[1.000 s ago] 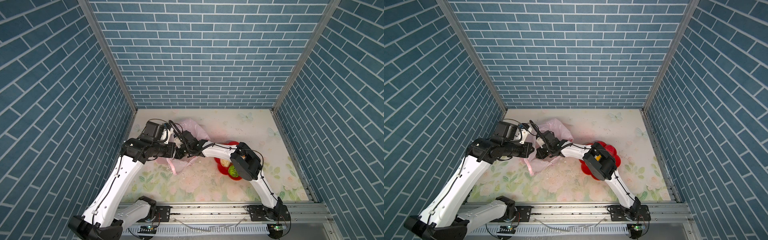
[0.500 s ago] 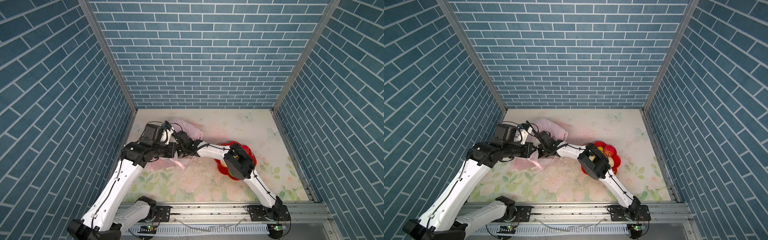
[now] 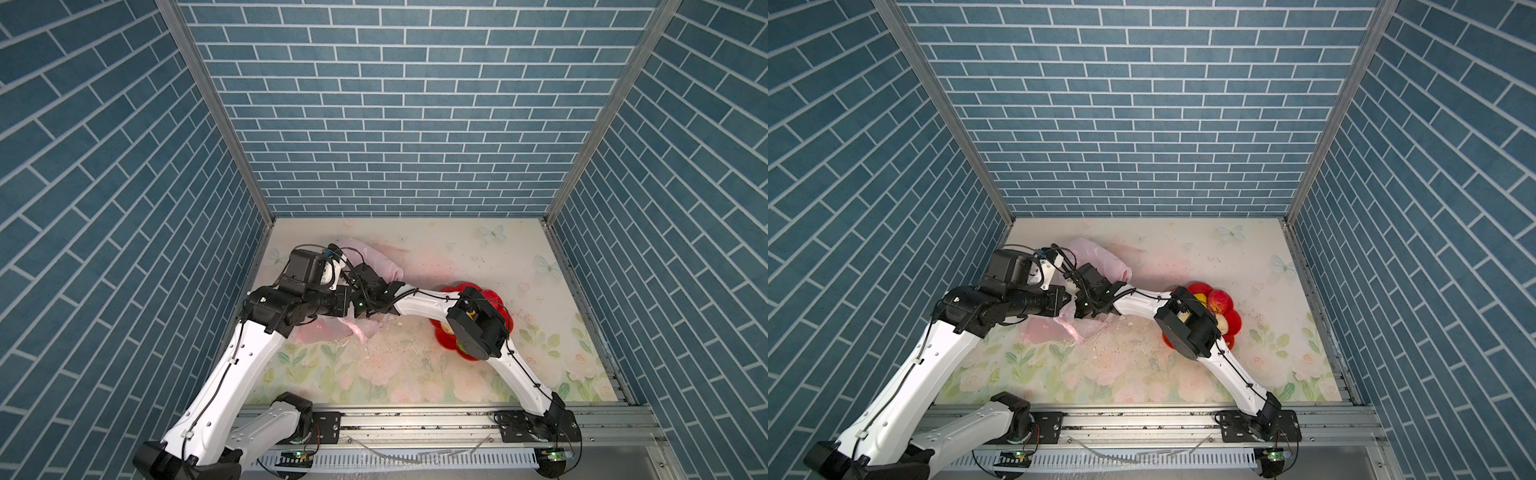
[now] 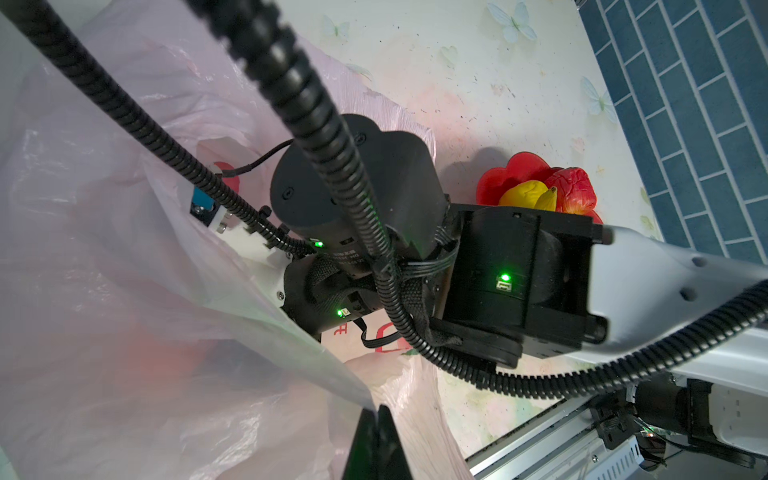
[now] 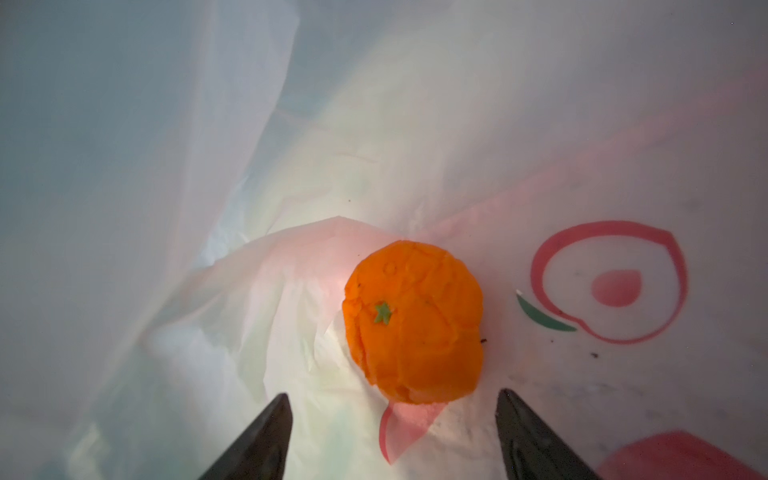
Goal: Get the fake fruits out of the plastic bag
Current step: 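Reach the right gripper deeper into the bag toward the orange fruit, then close the right gripper on the orange fruit inside the bag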
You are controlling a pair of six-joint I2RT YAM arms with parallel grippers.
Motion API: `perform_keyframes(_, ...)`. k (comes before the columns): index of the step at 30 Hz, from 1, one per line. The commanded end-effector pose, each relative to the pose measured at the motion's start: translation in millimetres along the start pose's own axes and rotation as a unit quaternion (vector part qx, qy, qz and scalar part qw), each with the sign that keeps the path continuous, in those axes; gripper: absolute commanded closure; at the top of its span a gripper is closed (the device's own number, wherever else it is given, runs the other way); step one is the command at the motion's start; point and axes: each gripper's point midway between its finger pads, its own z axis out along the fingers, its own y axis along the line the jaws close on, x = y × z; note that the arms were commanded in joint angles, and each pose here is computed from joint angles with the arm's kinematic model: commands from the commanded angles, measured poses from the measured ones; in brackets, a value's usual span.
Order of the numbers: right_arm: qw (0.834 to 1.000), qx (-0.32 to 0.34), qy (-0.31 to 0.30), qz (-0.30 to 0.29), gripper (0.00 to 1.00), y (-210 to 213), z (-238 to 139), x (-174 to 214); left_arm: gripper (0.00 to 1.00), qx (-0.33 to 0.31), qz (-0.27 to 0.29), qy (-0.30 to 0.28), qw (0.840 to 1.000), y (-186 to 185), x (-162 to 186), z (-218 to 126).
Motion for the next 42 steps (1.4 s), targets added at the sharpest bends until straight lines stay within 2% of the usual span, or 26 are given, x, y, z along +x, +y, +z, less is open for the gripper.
perform_keyframes(1,0.998,-0.052,0.008,-0.034,0.23,26.6,1.0,-1.8,1.0,-0.003,0.009,-0.01,1.0,1.9,-3.6,0.7)
perform_keyframes(8,0.997,-0.069,-0.016,-0.002,0.24,22.9,18.6,-8.2,1.0,0.027,0.001,-0.021,0.999,-6.2,-7.4,9.8)
perform_keyframes(18,0.998,-0.037,-0.052,-0.001,0.24,20.9,15.4,-20.2,1.0,0.104,0.024,-0.065,0.992,-48.6,-70.1,-5.5)
perform_keyframes(22,0.998,-0.039,-0.054,-0.002,0.24,21.9,14.7,-20.4,1.0,0.136,0.034,-0.066,0.988,-67.9,-80.6,-3.3)
perform_keyframes(31,0.999,-0.034,-0.037,0.006,0.27,20.4,12.7,-5.0,1.0,0.114,0.05,-0.059,0.99,-66.7,-79.2,4.2)
perform_keyframes(36,0.999,0.019,-0.038,0.014,0.33,4.3,2.6,0.2,1.0,0.09,0.064,-0.059,0.992,-58.2,-78.6,5.9)
perform_keyframes(38,0.996,0.055,-0.06,0.038,0.44,-12.8,-6.5,-9.9,1.0,0.087,0.073,-0.062,0.992,-58.8,-85.6,5.6)
perform_keyframes(42,0.979,0.13,-0.118,0.099,0.52,-49.3,-28.1,-29.6,1.0,0.097,0.087,-0.066,0.989,-66.3,-104.9,8.1)
